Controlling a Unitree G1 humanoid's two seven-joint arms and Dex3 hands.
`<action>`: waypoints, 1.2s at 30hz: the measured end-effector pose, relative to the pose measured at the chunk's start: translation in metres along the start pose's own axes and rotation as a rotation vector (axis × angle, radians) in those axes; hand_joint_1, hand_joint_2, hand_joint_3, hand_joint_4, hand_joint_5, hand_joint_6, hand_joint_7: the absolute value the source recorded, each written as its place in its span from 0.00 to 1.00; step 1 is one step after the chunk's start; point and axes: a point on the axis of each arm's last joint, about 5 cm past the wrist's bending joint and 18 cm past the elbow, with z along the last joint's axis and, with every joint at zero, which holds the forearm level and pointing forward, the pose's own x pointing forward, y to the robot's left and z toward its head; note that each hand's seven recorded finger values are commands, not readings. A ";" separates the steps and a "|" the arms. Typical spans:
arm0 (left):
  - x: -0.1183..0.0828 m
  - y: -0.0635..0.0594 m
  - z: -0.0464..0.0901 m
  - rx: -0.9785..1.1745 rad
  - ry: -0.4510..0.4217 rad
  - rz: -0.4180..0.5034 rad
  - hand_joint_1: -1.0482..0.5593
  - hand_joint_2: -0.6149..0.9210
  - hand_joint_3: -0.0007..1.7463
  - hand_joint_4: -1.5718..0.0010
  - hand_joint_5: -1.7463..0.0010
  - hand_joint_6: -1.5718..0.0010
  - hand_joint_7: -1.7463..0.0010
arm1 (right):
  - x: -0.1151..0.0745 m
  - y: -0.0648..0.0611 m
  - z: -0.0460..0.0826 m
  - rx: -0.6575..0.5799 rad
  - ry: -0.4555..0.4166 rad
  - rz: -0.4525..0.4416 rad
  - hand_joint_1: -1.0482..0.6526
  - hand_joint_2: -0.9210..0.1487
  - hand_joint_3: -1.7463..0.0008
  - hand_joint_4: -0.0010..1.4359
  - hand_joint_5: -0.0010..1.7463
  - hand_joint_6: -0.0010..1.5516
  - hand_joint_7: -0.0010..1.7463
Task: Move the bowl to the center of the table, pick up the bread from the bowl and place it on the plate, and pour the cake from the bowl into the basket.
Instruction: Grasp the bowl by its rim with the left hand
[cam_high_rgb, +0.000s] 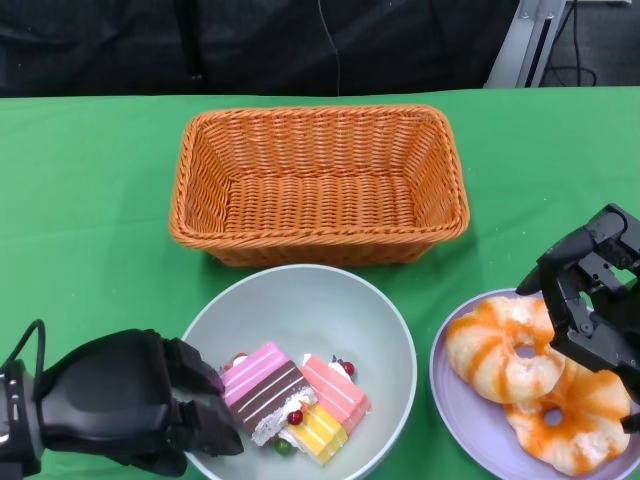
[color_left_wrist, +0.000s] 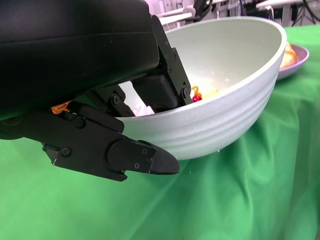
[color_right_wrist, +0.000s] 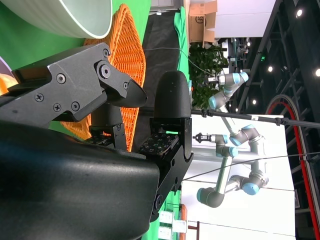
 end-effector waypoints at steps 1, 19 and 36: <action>-0.001 0.000 0.000 0.004 0.001 0.017 0.37 1.00 0.11 0.37 0.94 0.40 0.98 | 0.000 0.000 0.000 -0.001 0.000 0.000 0.58 0.23 0.44 0.50 0.97 0.40 0.80; -0.007 -0.002 -0.001 0.020 0.000 0.036 0.37 1.00 0.13 0.36 0.93 0.38 0.98 | 0.000 0.000 -0.001 0.001 0.004 -0.002 0.58 0.24 0.43 0.49 0.97 0.40 0.79; -0.005 -0.005 -0.002 0.052 0.009 -0.020 0.37 1.00 0.10 0.37 0.90 0.37 0.99 | 0.000 0.000 -0.001 0.002 0.004 -0.004 0.57 0.20 0.46 0.50 0.96 0.40 0.77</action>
